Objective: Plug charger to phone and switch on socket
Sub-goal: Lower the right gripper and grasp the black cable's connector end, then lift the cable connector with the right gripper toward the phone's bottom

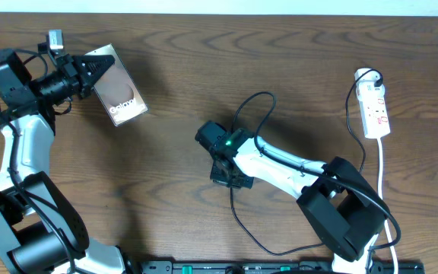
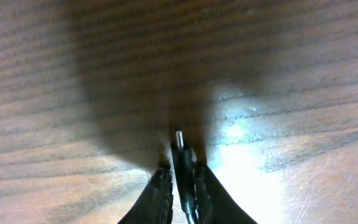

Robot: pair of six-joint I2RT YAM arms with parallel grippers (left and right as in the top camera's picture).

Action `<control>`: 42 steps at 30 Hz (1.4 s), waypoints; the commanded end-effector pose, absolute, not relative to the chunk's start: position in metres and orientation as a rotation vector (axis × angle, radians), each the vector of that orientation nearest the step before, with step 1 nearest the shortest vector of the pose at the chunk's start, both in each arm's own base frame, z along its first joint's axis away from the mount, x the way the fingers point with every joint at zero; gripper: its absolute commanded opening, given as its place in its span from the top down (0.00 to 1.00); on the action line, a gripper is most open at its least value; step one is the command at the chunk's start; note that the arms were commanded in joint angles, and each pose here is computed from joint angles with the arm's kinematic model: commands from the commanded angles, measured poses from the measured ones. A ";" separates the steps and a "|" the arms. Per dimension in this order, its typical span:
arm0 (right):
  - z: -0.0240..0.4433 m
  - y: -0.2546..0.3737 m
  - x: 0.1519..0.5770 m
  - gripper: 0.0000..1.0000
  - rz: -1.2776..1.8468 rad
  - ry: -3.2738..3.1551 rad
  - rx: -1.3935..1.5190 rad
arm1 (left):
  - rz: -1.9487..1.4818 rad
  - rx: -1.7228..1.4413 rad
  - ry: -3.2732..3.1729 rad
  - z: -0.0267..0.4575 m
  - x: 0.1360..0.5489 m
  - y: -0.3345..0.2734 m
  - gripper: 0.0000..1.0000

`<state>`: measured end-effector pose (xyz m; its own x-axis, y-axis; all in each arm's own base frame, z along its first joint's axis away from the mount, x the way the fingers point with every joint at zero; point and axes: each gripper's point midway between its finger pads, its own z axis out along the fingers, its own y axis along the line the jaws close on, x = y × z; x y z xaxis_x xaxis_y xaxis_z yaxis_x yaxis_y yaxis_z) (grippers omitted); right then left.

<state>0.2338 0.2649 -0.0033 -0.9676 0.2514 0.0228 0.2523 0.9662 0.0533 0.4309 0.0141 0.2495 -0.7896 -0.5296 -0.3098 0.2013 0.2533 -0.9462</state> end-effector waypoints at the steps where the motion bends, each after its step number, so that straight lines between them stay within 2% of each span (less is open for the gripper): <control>1: -0.018 0.255 0.235 0.94 -0.010 -3.096 -0.422 | -1.593 -0.210 1.913 0.265 0.427 0.013 0.93; 3: -0.018 0.255 0.235 0.99 -0.010 -3.096 -0.422 | -1.593 -0.210 1.913 0.265 0.427 0.013 0.93; 7: -0.018 0.260 0.235 0.99 -0.046 -3.094 -0.375 | -1.593 -0.210 1.913 0.265 0.427 0.013 0.92; 13: 0.003 0.336 0.237 0.99 -0.686 -2.978 0.205 | -1.593 -0.210 1.913 0.265 0.427 0.013 0.92; 15: 0.032 0.375 0.230 0.99 -1.082 -2.797 0.495 | -1.594 -0.210 1.913 0.266 0.427 0.013 0.93; 19: 0.066 0.397 0.222 0.99 -1.413 -2.595 0.769 | -1.608 -0.196 1.912 0.267 0.425 0.011 0.93; 22: 0.080 0.400 0.220 0.99 -1.549 -2.489 0.902 | -1.610 -0.193 1.912 0.267 0.425 0.011 0.93; 27: 0.088 0.401 0.228 0.99 -1.693 -2.403 1.008 | -1.611 -0.193 1.912 0.267 0.425 0.011 0.93; 33: 0.084 0.397 0.239 0.99 -1.964 -2.079 0.976 | -1.611 -0.193 1.912 0.267 0.425 0.011 0.93; 38: 0.084 0.398 0.240 0.99 -2.038 -1.921 0.970 | -1.608 -0.189 1.911 0.267 0.425 0.011 0.92; 42: 0.102 0.406 0.248 0.99 -2.101 -1.904 1.051 | -1.608 -0.181 1.912 0.267 0.425 0.009 0.93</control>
<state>0.2511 0.4057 0.0827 -0.7543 -0.4895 -0.4375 -0.4098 -0.1695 0.8963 0.4277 0.0116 0.2514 -0.7987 -0.5123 -0.3157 0.2182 0.2425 -0.9453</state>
